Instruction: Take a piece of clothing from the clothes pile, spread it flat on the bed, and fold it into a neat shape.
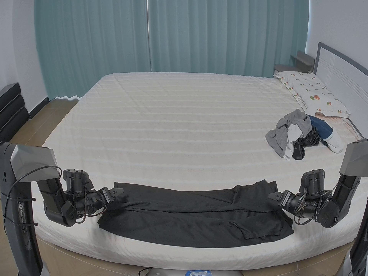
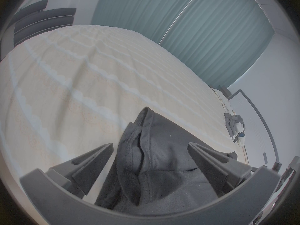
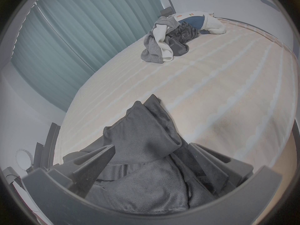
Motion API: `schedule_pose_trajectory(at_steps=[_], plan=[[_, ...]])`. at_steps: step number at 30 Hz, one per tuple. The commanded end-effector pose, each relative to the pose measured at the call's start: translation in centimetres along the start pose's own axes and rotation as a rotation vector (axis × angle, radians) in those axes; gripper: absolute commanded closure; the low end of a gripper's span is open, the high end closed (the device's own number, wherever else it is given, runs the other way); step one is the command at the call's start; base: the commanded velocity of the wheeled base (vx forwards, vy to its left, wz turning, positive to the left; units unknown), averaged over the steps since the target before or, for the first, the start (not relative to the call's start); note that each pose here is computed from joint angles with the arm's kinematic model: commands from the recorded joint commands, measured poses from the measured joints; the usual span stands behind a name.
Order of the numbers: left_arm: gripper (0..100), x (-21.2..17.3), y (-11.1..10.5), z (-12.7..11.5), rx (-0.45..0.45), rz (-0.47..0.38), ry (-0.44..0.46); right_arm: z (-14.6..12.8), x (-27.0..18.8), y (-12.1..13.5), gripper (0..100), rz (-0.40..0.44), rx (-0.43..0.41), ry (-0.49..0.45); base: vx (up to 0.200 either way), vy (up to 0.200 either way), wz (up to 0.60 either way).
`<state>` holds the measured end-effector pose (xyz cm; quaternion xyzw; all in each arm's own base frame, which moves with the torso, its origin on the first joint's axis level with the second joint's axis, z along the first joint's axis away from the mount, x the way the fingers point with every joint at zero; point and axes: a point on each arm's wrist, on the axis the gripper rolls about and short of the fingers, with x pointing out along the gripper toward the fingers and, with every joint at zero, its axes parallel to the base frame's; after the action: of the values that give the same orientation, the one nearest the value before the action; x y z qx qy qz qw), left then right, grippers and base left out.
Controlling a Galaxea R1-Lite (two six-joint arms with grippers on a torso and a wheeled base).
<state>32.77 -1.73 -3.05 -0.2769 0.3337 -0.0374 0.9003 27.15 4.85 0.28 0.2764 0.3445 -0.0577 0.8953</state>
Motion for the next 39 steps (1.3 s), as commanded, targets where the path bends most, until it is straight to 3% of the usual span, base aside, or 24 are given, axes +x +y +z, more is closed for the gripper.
schedule_pose_trajectory(at_steps=[1, 10, 15, 23, 24, 39], plan=[[0, 0.4, -0.3, -0.6, 0.011, 0.002, 0.019, -0.1, 0.0, 0.0, 0, 0.000, -0.002, 0.004, 0.000, 0.000, 0.00], [0, 0.7, -0.7, -1.5, 0.030, 0.030, 0.028, -0.1, 0.0, 0.0, 0, 0.002, -0.002, 0.004, 0.000, 0.000, 0.00], [0, 1.2, -0.1, -2.1, 0.117, 0.097, 0.017, -0.1, -0.1, 0.1, 0, 0.003, -0.002, 0.002, 0.000, 0.000, 0.00], [0, 1.2, -0.1, -2.5, 0.126, 0.105, 0.028, -0.1, 0.0, 0.0, 0, 0.002, -0.002, 0.004, 0.000, 0.000, 0.00], [100, 1.2, -0.1, -2.6, 0.126, 0.104, 0.030, -0.1, 0.0, 0.0, 0, 0.002, -0.002, 0.004, 0.000, 0.000, 0.00], [100, 0.4, 0.0, -1.7, 0.124, 0.088, -0.040, -0.1, 0.0, 0.1, 0, 0.003, -0.003, 0.004, 0.000, 0.000, 0.00]])
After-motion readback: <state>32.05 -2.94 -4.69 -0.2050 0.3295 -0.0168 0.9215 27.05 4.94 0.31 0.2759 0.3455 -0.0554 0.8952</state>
